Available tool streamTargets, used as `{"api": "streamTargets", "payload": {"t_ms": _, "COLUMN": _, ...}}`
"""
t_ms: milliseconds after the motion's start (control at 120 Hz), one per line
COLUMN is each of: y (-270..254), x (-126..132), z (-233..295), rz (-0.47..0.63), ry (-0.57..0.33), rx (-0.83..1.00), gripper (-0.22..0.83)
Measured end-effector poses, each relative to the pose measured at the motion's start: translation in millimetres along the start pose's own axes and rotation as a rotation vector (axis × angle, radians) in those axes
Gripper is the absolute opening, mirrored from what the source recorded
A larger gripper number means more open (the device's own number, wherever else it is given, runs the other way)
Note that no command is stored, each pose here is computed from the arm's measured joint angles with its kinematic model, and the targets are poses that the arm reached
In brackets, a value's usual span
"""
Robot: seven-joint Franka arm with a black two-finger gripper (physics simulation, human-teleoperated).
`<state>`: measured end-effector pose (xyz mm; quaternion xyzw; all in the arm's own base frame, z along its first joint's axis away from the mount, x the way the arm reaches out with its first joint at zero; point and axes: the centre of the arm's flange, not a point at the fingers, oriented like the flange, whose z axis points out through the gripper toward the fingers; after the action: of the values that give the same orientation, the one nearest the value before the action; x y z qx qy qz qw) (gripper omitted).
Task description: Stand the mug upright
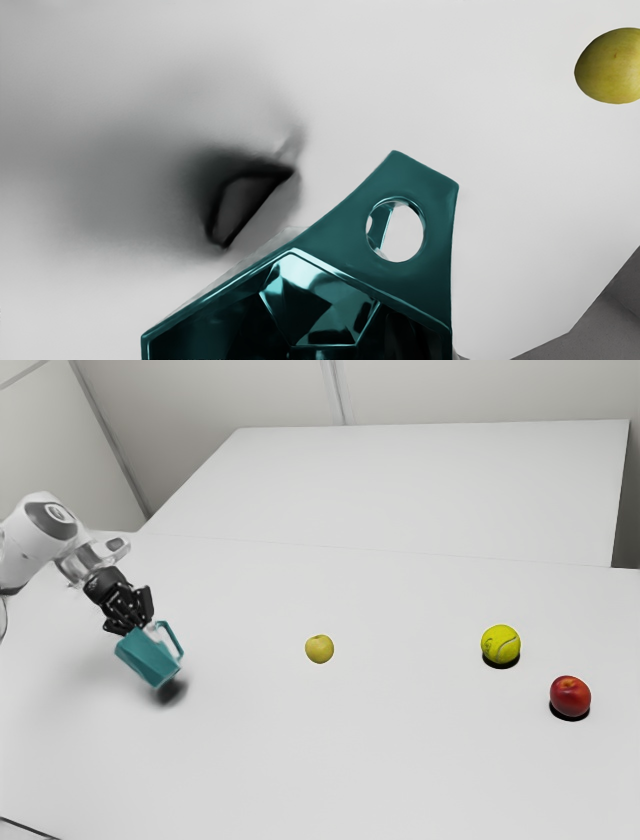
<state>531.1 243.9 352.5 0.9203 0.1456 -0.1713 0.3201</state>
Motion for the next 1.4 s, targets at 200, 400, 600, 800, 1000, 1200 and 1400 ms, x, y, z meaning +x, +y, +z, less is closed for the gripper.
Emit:
{"api": "streamTargets", "payload": {"t_ms": 200, "y": 80.0, "x": -6.3, "z": 7.7, "rz": 0.131, "ry": 0.061, "rx": 0.316, "gripper": -0.17}}
{"api": "streamTargets", "payload": {"t_ms": 400, "y": 104.0, "x": -19.6, "z": 30.4, "rz": 0.165, "ry": 0.174, "rx": 0.515, "gripper": -0.17}}
{"api": "streamTargets", "payload": {"t_ms": 600, "y": 128.4, "x": -10.2, "z": 58.3, "rz": 0.227, "ry": 0.329, "rx": 0.594, "gripper": -0.17}}
{"api": "streamTargets", "payload": {"t_ms": 800, "y": 143.6, "x": -6.5, "z": 79.1, "rz": 0.224, "ry": 0.403, "rx": 0.597, "gripper": -0.17}}
{"api": "streamTargets", "payload": {"t_ms": 1000, "y": 151.7, "x": -5.6, "z": 96.2, "rz": 0.192, "ry": 0.426, "rx": 0.587, "gripper": -0.17}}
{"api": "streamTargets", "payload": {"t_ms": 1200, "y": 141.0, "x": 5.6, "z": 108.8, "rz": 0.136, "ry": 0.422, "rx": 0.574, "gripper": -0.17}}
{"api": "streamTargets", "payload": {"t_ms": 1400, "y": 147.7, "x": 4.0, "z": 106.7, "rz": 0.124, "ry": 0.436, "rx": 0.577, "gripper": 0.21}}
